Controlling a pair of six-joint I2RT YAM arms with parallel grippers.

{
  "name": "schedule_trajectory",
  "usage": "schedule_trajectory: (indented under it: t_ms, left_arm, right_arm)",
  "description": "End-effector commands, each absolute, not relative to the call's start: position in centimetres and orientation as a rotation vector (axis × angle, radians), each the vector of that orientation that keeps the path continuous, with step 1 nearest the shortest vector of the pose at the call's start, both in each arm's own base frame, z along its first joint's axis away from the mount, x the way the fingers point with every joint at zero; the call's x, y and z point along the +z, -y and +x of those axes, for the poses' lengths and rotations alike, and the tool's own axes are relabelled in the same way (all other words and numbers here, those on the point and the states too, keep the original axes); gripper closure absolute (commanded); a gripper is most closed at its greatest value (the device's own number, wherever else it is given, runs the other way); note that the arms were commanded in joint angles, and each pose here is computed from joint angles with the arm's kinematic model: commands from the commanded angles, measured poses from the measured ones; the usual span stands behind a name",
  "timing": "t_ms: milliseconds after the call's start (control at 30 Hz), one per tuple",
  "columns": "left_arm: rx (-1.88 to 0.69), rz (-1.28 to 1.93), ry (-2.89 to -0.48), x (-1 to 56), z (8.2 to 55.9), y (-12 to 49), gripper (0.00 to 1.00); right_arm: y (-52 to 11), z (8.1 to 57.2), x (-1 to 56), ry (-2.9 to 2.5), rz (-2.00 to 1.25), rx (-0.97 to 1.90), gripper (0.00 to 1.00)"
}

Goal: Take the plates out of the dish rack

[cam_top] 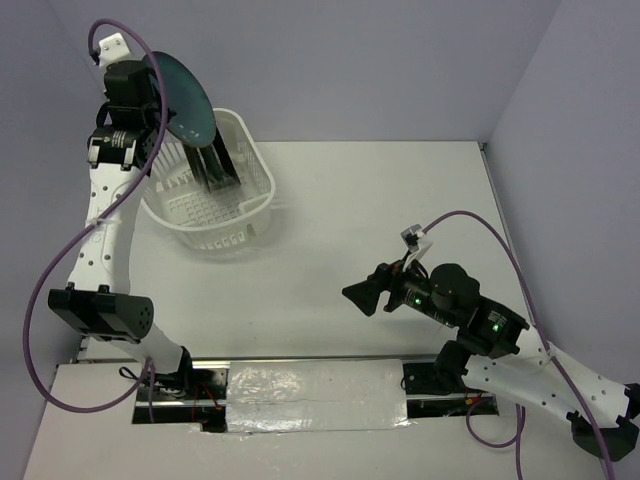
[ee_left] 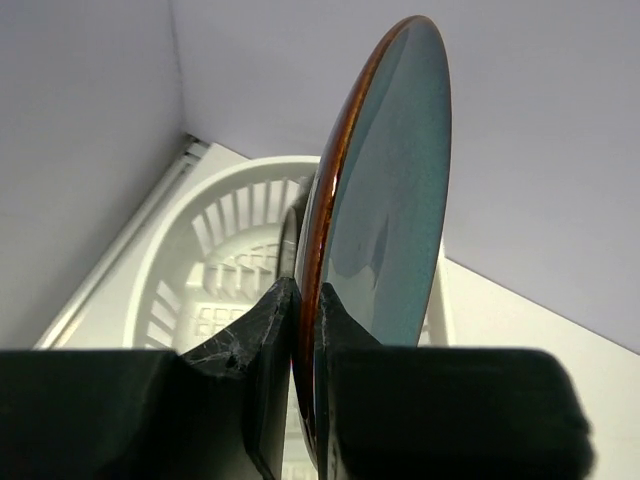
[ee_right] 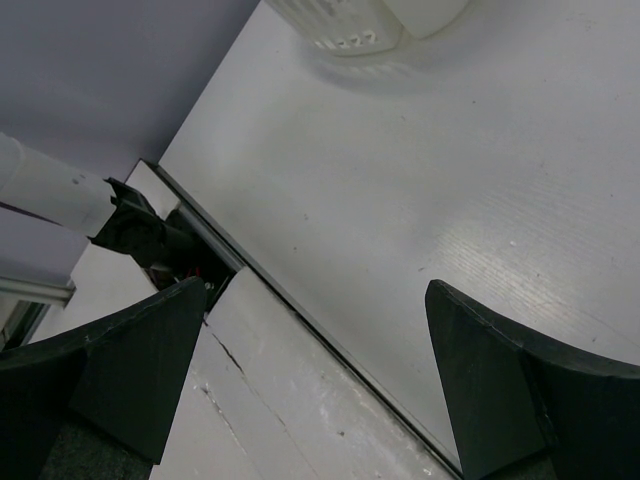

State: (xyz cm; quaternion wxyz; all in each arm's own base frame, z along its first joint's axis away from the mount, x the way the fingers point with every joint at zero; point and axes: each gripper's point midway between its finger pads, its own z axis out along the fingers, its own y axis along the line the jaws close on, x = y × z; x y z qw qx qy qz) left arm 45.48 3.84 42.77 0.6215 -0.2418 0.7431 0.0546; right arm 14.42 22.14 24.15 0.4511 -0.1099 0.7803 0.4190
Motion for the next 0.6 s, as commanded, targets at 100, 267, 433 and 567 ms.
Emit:
schedule_trajectory:
  t_ms: [100, 267, 433, 567]
  left_arm:
    - [-0.353, -0.427, -1.426, 53.0, 44.7, 2.7, 1.0]
    - [-0.553, -0.248, -1.469, 52.1, 45.6, 10.7, 1.0]
    - [-0.758, -0.076, -1.528, 49.6, 45.8, 19.5, 1.0]
    - [-0.88, 0.017, -1.614, 44.6, 46.4, 25.3, 1.0]
  right_arm:
    - [-22.4, 14.4, 25.2, -1.883, -0.281, 1.055, 0.02]
    - [-22.5, 14.5, 25.1, -1.889, -0.279, 1.05, 0.02]
    - [-22.3, 14.5, 25.2, -1.886, -0.274, 1.048, 0.02]
    - [-21.9, 14.6, 25.7, -1.864, -0.255, 1.045, 0.02]
